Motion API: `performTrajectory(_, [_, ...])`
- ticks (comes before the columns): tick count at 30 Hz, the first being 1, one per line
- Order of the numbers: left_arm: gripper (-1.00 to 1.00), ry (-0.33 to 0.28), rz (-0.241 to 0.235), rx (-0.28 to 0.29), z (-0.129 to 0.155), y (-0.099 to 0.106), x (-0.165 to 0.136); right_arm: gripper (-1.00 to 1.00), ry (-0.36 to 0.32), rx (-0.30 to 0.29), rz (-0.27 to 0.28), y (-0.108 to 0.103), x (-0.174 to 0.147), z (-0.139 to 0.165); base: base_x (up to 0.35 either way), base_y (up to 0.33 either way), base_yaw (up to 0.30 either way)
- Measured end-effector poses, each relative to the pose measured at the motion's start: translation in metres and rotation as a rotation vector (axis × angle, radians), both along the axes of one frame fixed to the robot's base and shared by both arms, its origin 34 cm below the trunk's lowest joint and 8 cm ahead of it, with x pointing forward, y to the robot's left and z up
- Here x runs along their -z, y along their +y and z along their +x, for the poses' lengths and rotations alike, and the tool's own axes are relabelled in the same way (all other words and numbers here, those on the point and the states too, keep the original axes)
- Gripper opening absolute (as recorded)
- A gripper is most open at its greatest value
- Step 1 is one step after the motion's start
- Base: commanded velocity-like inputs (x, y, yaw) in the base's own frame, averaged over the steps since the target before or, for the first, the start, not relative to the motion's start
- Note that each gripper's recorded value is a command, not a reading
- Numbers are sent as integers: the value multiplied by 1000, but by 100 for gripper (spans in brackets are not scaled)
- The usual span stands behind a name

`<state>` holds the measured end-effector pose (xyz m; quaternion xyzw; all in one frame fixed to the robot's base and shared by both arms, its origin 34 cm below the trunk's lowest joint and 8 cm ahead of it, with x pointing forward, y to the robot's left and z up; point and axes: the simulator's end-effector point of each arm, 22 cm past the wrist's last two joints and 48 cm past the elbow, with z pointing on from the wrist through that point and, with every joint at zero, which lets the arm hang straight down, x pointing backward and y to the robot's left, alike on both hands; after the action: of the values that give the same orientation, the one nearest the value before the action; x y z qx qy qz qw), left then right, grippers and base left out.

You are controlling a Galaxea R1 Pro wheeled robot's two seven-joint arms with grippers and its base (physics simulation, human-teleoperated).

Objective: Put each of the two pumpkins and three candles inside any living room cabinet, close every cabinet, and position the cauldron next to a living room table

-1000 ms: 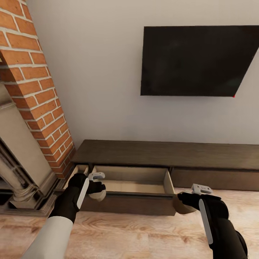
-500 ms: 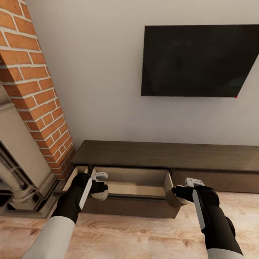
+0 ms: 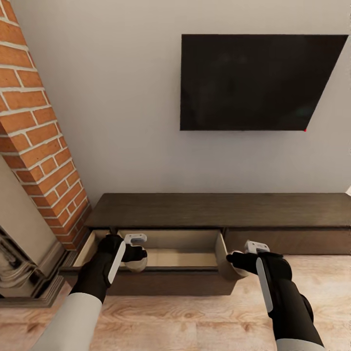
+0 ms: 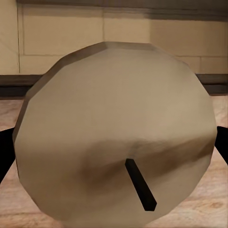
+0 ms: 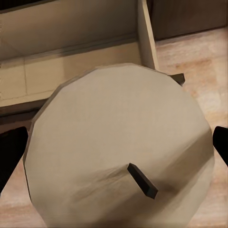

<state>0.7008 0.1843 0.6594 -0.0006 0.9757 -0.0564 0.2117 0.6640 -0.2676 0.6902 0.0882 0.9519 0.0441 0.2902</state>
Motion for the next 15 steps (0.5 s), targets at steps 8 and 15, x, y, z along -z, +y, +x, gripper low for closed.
performTrajectory(8, [-100, -2, 0, 0, 1, 0, -1, -100, -20, -6, 27, 10, -8, 8, 3, 0, -7])
performTrajectory(15, [-100, -1, -1, -1, 0, 0, 0, -100, -35, -40, 59, 33, -14, 14, 34, 0, 0])
